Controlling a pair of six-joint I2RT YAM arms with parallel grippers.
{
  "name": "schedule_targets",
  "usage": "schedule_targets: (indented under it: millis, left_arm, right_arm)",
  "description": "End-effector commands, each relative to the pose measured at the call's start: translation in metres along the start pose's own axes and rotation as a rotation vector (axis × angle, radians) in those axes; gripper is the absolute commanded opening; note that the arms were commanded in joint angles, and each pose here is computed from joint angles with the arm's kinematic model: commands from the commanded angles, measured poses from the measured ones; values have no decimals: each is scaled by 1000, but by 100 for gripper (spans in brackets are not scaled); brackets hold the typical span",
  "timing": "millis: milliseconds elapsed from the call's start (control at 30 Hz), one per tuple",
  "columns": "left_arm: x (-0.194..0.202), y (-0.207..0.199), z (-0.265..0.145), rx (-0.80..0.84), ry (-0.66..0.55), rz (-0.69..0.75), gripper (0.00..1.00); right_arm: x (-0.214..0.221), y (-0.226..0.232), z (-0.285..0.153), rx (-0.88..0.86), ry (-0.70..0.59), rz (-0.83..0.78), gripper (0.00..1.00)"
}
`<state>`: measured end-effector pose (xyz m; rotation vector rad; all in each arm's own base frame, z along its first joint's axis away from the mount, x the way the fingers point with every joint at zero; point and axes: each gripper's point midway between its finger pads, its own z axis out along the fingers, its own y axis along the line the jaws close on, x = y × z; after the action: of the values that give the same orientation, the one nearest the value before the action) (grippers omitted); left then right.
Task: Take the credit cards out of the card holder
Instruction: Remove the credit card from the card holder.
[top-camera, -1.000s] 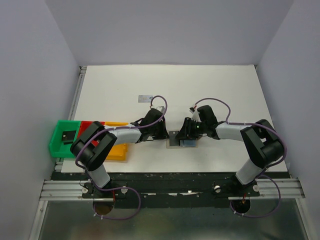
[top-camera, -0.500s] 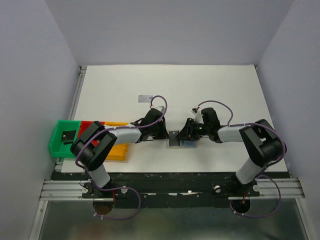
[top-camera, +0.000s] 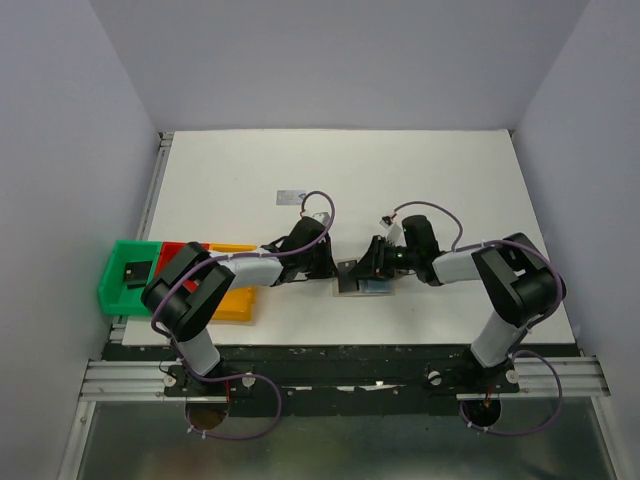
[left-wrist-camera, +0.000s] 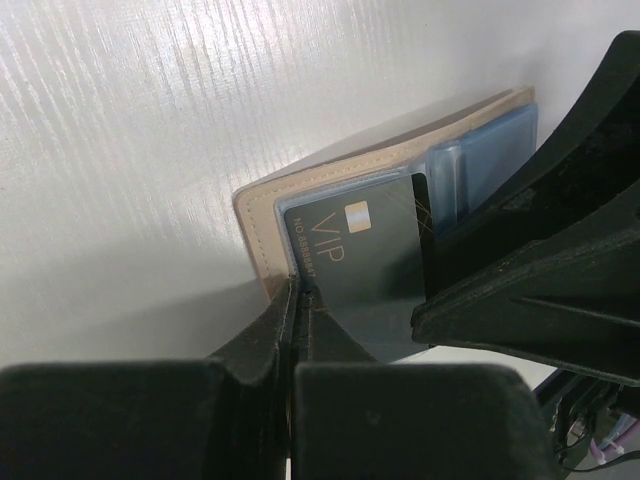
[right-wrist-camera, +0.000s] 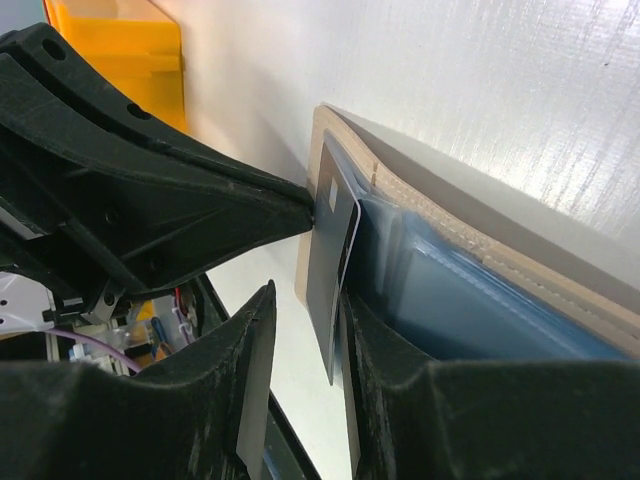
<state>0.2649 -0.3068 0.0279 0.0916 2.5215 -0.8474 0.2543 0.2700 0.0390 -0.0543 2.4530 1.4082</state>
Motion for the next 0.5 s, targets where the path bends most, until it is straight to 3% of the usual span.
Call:
schedule_targets:
  millis: [0, 467]
  left_arm:
    - [22, 13, 10, -25, 63, -1, 0]
    - [21, 11, 9, -21, 59, 3, 0]
  right_arm:
    - [0, 14, 6, -81, 37, -18, 39]
    - [2, 9, 8, -64, 58, -4, 36]
